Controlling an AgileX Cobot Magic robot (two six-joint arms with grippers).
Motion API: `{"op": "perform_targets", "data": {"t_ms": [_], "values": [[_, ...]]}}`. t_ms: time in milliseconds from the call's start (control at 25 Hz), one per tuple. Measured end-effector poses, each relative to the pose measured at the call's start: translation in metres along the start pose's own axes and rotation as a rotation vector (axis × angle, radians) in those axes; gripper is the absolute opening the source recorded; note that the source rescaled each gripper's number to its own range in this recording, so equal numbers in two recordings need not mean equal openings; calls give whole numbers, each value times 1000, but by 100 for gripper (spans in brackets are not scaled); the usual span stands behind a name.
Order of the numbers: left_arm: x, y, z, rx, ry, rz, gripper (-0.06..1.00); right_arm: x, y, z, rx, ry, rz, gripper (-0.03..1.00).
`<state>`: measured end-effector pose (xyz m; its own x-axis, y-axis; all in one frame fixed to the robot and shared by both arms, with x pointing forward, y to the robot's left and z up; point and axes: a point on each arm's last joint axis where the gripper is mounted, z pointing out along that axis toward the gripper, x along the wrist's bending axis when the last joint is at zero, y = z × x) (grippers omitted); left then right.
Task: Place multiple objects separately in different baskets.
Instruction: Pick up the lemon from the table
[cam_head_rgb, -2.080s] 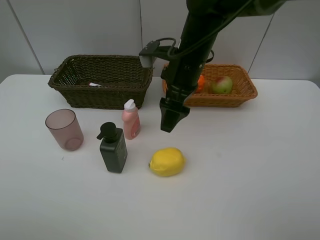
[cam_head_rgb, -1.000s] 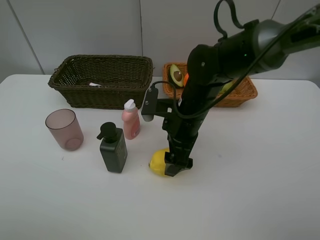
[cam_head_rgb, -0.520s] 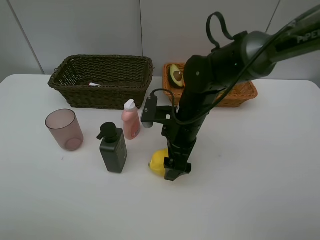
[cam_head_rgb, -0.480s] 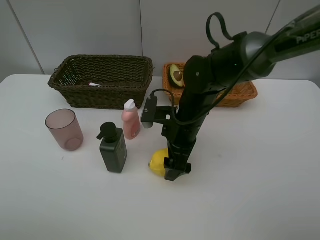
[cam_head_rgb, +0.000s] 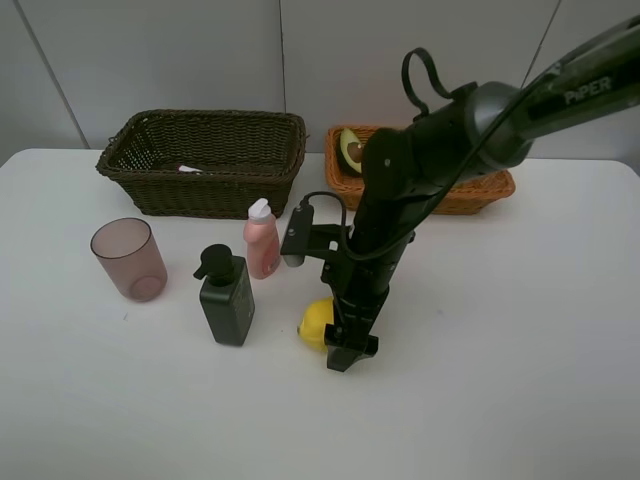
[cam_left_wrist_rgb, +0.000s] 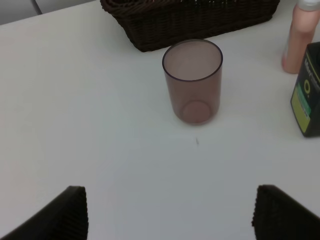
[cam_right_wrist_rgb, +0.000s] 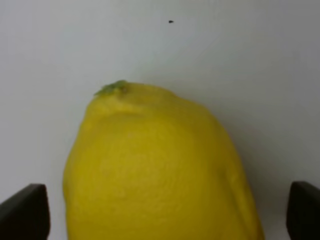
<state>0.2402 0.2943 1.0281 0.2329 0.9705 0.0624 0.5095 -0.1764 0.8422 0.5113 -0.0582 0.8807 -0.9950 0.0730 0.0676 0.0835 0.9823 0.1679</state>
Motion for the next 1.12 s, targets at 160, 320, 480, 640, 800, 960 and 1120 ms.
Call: {"op": "perform_targets", "data": {"t_ms": [160,320,480,640,800,960,1120], "values": [[0,0,0,0,0,0,89,0,0,0,-1,-1,0,100],[0,0,0,0,0,0,89,0,0,0,-1,-1,0,100],[0,0,0,0,0,0,89,0,0,0,2,4,0,100],[0,0,0,0,0,0,89,1,0,0,5,8,0,100],[0,0,0,0,0,0,89,1,-1,0,6,8,-1,100],[0,0,0,0,0,0,89,1,-1,0,13,8,-7,90],[0,0,0,0,0,0,89,1,-2,0,27,8,-20,55]]}}
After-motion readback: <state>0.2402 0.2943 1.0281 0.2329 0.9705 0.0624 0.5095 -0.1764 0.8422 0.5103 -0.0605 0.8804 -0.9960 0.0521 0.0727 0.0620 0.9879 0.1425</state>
